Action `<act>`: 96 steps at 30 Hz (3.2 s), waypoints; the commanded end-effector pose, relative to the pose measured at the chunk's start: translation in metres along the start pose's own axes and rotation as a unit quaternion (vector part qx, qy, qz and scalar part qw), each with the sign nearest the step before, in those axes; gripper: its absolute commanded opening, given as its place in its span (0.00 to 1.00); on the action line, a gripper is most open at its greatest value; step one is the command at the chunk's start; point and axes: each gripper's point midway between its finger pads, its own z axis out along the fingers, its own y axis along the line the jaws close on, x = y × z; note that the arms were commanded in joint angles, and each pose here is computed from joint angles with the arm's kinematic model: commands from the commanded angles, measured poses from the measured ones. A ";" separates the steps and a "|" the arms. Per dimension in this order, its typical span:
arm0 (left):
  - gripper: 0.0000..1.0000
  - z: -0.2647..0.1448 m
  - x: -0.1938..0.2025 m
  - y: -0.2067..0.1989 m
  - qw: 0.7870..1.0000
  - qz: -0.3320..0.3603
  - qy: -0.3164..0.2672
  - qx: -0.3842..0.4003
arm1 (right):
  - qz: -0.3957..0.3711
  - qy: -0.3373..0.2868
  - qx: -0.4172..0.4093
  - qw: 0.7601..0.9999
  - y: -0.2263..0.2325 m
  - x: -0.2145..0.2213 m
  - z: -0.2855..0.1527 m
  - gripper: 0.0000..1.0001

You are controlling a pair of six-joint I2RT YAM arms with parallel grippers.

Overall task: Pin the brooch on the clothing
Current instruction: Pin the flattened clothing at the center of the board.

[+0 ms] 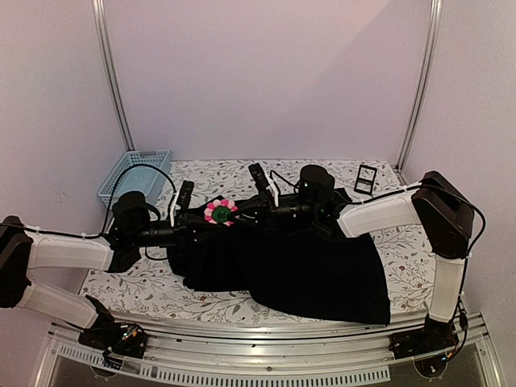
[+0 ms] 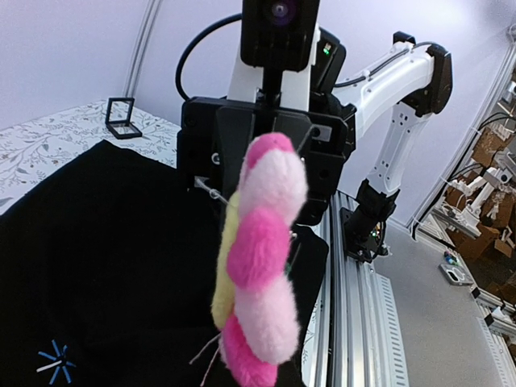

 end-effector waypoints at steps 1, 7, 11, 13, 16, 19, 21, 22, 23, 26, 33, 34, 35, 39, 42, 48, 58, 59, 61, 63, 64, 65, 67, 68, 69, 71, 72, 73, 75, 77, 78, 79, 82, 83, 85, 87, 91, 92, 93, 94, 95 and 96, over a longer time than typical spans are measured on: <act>0.00 0.003 -0.010 -0.008 1.000 0.021 -0.006 0.014 | -0.001 0.002 -0.012 1.000 0.002 -0.002 0.000 0.01; 0.00 0.003 -0.010 -0.009 1.000 0.021 -0.005 0.015 | -0.003 0.003 -0.014 1.000 0.003 0.000 -0.001 0.00; 0.00 0.003 -0.009 -0.009 1.000 0.024 -0.005 0.015 | 0.001 0.000 -0.003 1.000 -0.001 0.004 -0.004 0.07; 0.00 0.003 -0.009 -0.009 1.000 0.023 -0.005 0.015 | 0.002 -0.001 -0.005 1.000 0.000 0.004 -0.004 0.13; 0.00 0.003 -0.009 -0.009 1.000 0.022 -0.005 0.016 | -0.003 -0.005 -0.006 1.000 0.001 0.003 -0.005 0.24; 0.00 0.003 -0.009 -0.010 1.000 0.023 -0.007 0.017 | -0.016 -0.010 -0.012 1.000 0.004 0.001 -0.001 0.34; 0.00 0.003 -0.009 -0.011 1.000 0.022 -0.008 0.020 | -0.021 -0.012 -0.024 0.999 0.007 -0.001 0.004 0.38; 0.00 0.004 -0.010 -0.011 0.999 0.023 -0.009 0.021 | -0.020 -0.009 -0.030 0.999 0.007 0.002 0.007 0.42; 0.00 0.004 -0.010 -0.012 0.999 0.023 -0.009 0.021 | -0.019 -0.007 -0.034 0.999 0.008 0.003 0.009 0.45; 0.00 0.004 -0.012 -0.012 0.999 0.022 -0.011 0.022 | -0.014 -0.005 -0.033 0.999 0.006 0.010 0.012 0.50; 0.00 0.003 -0.017 -0.015 0.999 0.018 -0.021 0.027 | -0.014 -0.007 -0.034 0.999 0.006 0.014 0.012 0.18; 0.00 0.003 -0.018 -0.016 0.999 0.017 -0.022 0.029 | -0.013 -0.006 -0.032 0.999 0.007 0.015 0.010 0.17; 0.00 0.003 -0.018 -0.016 0.999 0.016 -0.022 0.031 | -0.010 -0.006 -0.030 0.999 0.006 0.016 0.008 0.17; 0.00 0.003 -0.019 -0.018 0.999 0.014 -0.020 0.037 | 0.002 -0.011 -0.029 1.000 0.007 0.014 0.002 0.16; 0.00 0.003 -0.019 -0.018 0.999 0.013 -0.019 0.041 | 0.015 -0.013 -0.027 0.999 0.004 0.013 0.000 0.18; 0.00 0.004 -0.018 -0.018 0.999 0.011 -0.017 0.041 | 0.016 -0.023 -0.020 0.999 0.002 0.006 -0.003 0.30; 0.00 0.003 -0.019 -0.017 0.999 0.015 -0.019 0.036 | 0.008 -0.026 -0.031 0.999 0.008 -0.003 -0.002 0.01; 0.00 0.003 -0.021 -0.017 0.999 0.018 -0.021 0.036 | 0.011 -0.024 -0.030 0.999 0.006 -0.001 -0.002 0.00; 0.00 0.002 -0.026 -0.017 0.999 0.025 -0.030 0.035 | 0.022 -0.019 -0.028 0.999 0.004 0.006 -0.001 0.00; 0.04 0.001 -0.032 -0.016 0.998 0.023 -0.040 0.032 | 0.031 -0.013 -0.028 0.999 0.003 0.014 0.002 0.00; 0.06 0.000 -0.036 -0.016 0.998 0.022 -0.046 0.033 | 0.034 -0.010 -0.028 0.999 0.003 0.017 0.003 0.00; 0.08 0.000 -0.038 -0.016 0.998 0.018 -0.048 0.033 | 0.036 -0.007 -0.028 0.999 0.003 0.020 0.005 0.00; 0.12 -0.001 -0.041 -0.016 0.998 0.015 -0.052 0.032 | 0.039 -0.002 -0.027 0.999 0.003 0.023 0.007 0.00; 0.13 -0.001 -0.041 -0.015 0.998 0.015 -0.053 0.030 | 0.040 0.000 -0.027 0.999 0.003 0.025 0.008 0.00; 0.14 -0.002 -0.041 -0.014 0.998 0.013 -0.053 0.028 | 0.044 0.002 -0.028 0.999 0.003 0.027 0.009 0.00; 0.14 -0.002 -0.042 -0.012 0.998 0.009 -0.055 0.025 | 0.049 0.004 -0.027 0.998 0.003 0.030 0.008 0.00; 0.14 -0.003 -0.043 -0.012 0.998 0.009 -0.056 0.025 | 0.050 0.005 -0.025 0.998 0.003 0.031 0.007 0.00; 0.13 -0.003 -0.042 -0.012 0.998 0.009 -0.055 0.026 | 0.051 0.005 -0.024 0.998 0.003 0.030 0.007 0.00; 0.11 -0.003 -0.041 -0.012 0.998 0.008 -0.054 0.025 | 0.051 0.006 -0.023 0.998 0.004 0.030 0.007 0.00; 0.08 -0.003 -0.041 -0.011 0.998 0.007 -0.054 0.024 | 0.050 0.006 -0.023 0.998 0.004 0.029 0.006 0.00; 0.07 -0.003 -0.041 -0.011 0.998 0.008 -0.053 0.024 | 0.051 0.006 -0.024 0.998 0.004 0.028 0.007 0.00; 0.05 -0.003 -0.041 -0.012 0.998 0.009 -0.053 0.025 | 0.052 0.006 -0.024 0.998 0.004 0.029 0.007 0.00; 0.00 -0.003 -0.040 -0.012 0.998 0.010 -0.052 0.027 | 0.053 0.006 -0.024 0.998 0.004 0.029 0.007 0.00; 0.00 -0.003 -0.040 -0.012 0.998 0.009 -0.051 0.027 | 0.052 0.005 -0.023 0.998 0.004 0.028 0.007 0.00; 0.00 -0.003 -0.039 -0.012 0.998 0.007 -0.051 0.026 | 0.049 0.002 -0.025 0.998 0.005 0.025 0.007 0.01; 0.00 -0.003 -0.040 -0.011 0.998 0.002 -0.052 0.024 | 0.048 0.001 -0.022 0.999 0.004 0.024 0.008 0.10; 0.00 -0.003 -0.039 -0.010 0.998 -0.013 -0.051 0.023 | 0.039 0.006 0.003 0.999 0.000 0.034 0.002 0.28; 0.00 -0.003 -0.039 -0.008 0.998 -0.018 -0.051 0.021 | 0.024 0.006 0.016 1.000 -0.002 0.036 -0.002 0.34; 0.00 -0.004 -0.039 -0.006 0.998 -0.024 -0.052 0.019 | 0.011 0.001 0.028 1.000 -0.001 0.034 -0.006 0.39; 0.00 -0.004 -0.038 -0.005 0.998 -0.030 -0.051 0.018 | -0.006 -0.002 0.039 0.999 -0.001 0.032 -0.009 0.41; 0.00 -0.004 -0.038 -0.005 0.998 -0.033 -0.051 0.018 | -0.019 -0.005 0.043 0.999 0.001 0.029 -0.011 0.43; 0.00 -0.004 -0.038 -0.005 0.998 -0.035 -0.051 0.018 | -0.034 -0.005 0.046 0.998 0.002 0.027 -0.012 0.44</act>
